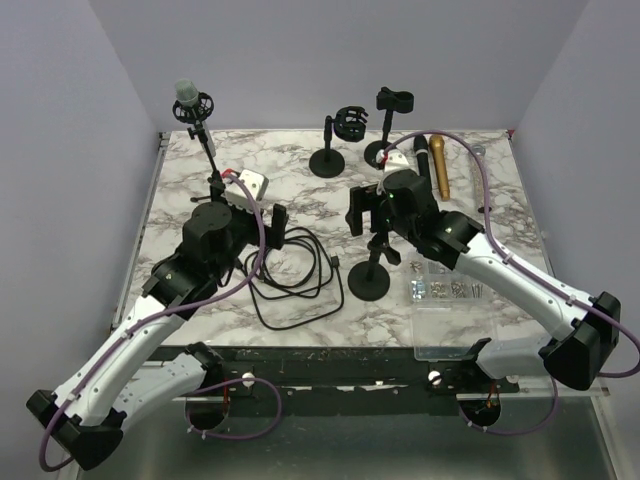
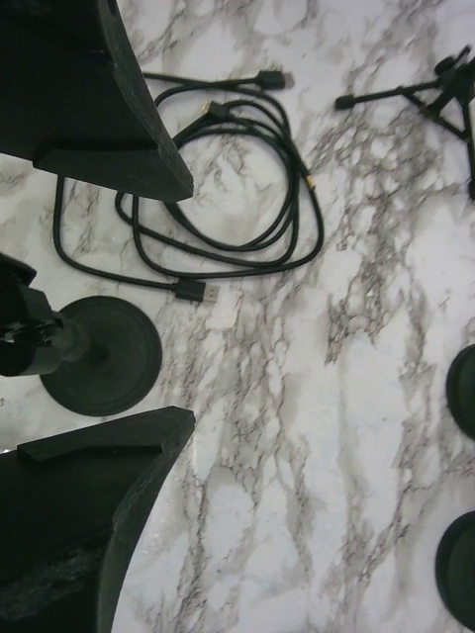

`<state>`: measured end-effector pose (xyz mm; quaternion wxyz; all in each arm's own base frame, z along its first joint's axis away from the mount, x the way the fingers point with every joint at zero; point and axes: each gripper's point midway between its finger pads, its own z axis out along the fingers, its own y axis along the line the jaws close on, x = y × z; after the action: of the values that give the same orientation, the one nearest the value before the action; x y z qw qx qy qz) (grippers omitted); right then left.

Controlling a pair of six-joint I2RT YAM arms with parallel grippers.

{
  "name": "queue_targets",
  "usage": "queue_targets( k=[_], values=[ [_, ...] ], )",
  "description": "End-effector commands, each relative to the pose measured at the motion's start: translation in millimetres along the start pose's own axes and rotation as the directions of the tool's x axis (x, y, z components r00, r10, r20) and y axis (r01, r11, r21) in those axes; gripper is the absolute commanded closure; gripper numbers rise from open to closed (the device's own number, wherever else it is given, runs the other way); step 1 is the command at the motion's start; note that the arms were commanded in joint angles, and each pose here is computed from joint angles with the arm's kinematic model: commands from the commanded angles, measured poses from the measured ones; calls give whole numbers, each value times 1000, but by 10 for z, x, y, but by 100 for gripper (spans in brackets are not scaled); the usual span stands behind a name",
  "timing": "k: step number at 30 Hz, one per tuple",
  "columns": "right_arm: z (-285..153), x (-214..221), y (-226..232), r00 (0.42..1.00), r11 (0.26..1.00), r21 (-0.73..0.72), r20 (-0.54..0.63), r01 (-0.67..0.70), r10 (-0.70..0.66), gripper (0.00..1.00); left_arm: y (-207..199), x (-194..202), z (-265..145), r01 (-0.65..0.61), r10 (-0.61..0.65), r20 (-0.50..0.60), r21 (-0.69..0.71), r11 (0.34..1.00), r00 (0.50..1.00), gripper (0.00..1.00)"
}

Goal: Remove the microphone from the stand

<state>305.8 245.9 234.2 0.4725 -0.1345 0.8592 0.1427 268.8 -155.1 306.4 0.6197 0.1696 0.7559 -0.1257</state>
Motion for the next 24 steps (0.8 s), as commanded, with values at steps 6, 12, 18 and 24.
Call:
queue_targets(
  k=[6, 12, 18, 24],
  values=[
    [-92, -391, 213, 993, 995, -101, 119, -6, 18, 5, 382, -791, -161, 244, -233, 134, -72, 967, 963, 1],
    [-75, -281, 178, 993, 995, -99, 118, 0, 12, 3, 919, -1098, -105, 383, -349, 189, -196, 903, 918, 1],
    [-129, -206, 162, 993, 994, -111, 117, -1, 14, 2, 1513, -1246, 175, 490, -443, 215, -298, 819, 870, 1],
    [-203, -182, 151, 993, 993, -122, 119, -7, 22, 2, 2070, -1416, 590, 442, -375, 241, -361, 821, 895, 1]
  ],
)
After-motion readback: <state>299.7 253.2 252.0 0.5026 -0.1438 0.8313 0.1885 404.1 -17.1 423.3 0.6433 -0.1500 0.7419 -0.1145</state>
